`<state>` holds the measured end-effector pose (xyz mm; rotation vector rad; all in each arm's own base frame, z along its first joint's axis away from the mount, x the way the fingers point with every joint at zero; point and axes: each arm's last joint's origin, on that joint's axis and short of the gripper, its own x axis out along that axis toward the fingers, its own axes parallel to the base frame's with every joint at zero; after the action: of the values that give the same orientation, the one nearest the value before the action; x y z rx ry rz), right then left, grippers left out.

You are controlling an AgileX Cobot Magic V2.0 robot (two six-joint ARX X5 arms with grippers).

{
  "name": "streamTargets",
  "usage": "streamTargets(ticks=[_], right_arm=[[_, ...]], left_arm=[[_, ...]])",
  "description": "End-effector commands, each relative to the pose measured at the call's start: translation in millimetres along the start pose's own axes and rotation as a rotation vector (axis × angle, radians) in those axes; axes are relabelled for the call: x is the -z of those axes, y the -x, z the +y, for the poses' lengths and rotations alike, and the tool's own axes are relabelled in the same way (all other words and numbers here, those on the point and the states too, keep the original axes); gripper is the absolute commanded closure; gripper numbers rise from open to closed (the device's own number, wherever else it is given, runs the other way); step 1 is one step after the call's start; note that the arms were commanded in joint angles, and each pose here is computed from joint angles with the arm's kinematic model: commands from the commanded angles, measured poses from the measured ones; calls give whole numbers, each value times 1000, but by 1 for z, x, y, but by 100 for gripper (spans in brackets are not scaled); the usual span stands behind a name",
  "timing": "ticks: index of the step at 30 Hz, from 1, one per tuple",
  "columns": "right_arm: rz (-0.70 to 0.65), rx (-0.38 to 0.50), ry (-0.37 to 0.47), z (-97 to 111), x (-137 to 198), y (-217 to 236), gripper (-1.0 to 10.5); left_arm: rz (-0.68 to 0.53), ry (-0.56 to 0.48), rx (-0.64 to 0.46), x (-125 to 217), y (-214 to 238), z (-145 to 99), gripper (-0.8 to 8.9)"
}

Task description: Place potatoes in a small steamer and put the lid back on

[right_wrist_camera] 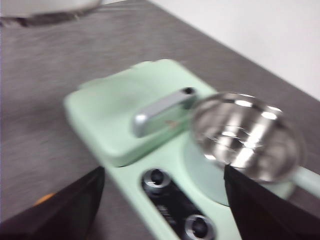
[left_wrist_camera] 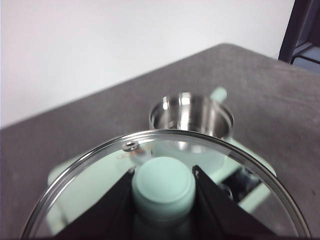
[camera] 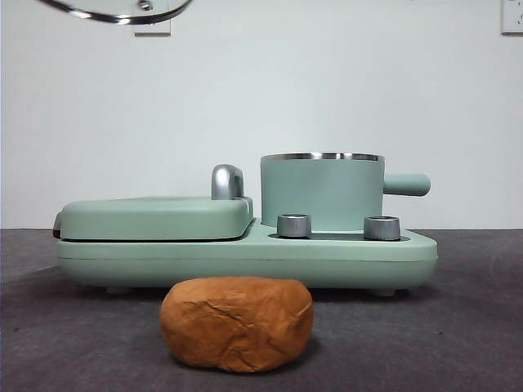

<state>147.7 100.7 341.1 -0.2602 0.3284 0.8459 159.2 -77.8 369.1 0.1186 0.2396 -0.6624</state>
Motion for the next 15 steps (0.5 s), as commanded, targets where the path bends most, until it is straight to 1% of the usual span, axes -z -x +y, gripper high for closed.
streamTargets(ticks=[1,3,5,8,10,13,15], right_arm=[[23,-98,55,16,-4,-9,551],[75,-161,73,26,-1,-19,551],[155,-229,91,38,5,-34,551],[255,-322,120,57,14,-57,551],[311,-366,163,68,20,-73,551],[393,-382,221,82,32,-96,551],[441,-388,228,86,40,-109,545]], left_arm=[[-32,33,-13,3,18,-5,799],[-26,39,-17,7,26,-7,799],[-29,38,-39,8,36,-9,799],[-62,31,-57,7,46,-10,799],[-76,29,-58,6,50,-11,799],[-86,27,-59,6,54,-12,799],[-91,26,-59,6,55,-13,799]])
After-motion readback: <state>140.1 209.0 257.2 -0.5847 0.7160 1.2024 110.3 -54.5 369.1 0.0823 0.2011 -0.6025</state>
